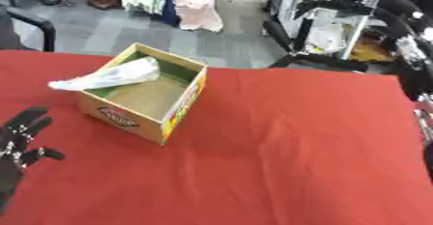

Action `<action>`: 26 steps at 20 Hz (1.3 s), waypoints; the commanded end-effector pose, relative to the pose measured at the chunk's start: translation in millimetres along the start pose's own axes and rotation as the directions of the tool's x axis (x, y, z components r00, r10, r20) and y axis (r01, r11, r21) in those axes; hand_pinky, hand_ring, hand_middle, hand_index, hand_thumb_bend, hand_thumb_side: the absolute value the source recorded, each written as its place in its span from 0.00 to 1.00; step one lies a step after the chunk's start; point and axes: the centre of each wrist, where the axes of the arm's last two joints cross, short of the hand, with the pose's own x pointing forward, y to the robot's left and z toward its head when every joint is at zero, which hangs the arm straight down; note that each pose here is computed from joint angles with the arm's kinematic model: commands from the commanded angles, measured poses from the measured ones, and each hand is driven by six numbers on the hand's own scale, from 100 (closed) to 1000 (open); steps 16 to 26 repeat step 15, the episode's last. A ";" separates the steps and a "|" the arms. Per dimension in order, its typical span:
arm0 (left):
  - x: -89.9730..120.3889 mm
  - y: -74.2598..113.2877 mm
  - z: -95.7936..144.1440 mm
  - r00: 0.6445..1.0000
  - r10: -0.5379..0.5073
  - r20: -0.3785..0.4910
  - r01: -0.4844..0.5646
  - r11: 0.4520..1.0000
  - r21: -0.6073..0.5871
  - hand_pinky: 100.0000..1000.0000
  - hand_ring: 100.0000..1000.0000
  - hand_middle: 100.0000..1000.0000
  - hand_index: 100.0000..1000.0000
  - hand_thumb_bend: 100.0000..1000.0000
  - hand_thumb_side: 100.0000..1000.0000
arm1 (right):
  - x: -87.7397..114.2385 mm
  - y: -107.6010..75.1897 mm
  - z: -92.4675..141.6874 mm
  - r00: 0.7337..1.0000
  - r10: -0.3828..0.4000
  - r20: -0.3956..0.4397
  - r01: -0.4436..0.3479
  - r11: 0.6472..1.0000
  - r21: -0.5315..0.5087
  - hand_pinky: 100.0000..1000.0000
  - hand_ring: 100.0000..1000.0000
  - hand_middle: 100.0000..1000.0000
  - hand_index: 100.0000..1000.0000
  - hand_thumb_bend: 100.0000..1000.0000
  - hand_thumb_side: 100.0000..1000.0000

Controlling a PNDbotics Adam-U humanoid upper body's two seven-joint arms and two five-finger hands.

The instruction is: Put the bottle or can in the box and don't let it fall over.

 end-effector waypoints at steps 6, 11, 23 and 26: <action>7.1 8.9 12.0 0.998 -0.057 -0.004 0.057 0.998 0.030 0.55 1.00 0.95 0.97 0.05 0.86 | 2.3 16.1 65.4 0.995 -0.032 -0.096 0.024 0.996 -0.082 0.78 1.00 1.00 0.93 0.00 0.47; 2.3 7.7 19.3 0.998 -0.060 -0.019 0.061 0.998 0.035 0.55 1.00 0.95 0.97 0.05 0.86 | -1.9 25.1 82.5 0.986 -0.049 -0.159 0.034 0.995 -0.095 0.78 1.00 1.00 0.94 0.00 0.47; -2.6 6.2 26.2 0.997 -0.061 -0.036 0.062 0.997 0.042 0.54 1.00 0.95 0.97 0.05 0.87 | -6.8 29.8 94.5 0.977 -0.045 -0.208 0.025 0.995 -0.094 0.78 1.00 1.00 0.94 0.00 0.47; -2.6 6.2 26.2 0.997 -0.061 -0.036 0.062 0.997 0.042 0.54 1.00 0.95 0.97 0.05 0.87 | -6.8 29.8 94.5 0.977 -0.045 -0.208 0.025 0.995 -0.094 0.78 1.00 1.00 0.94 0.00 0.47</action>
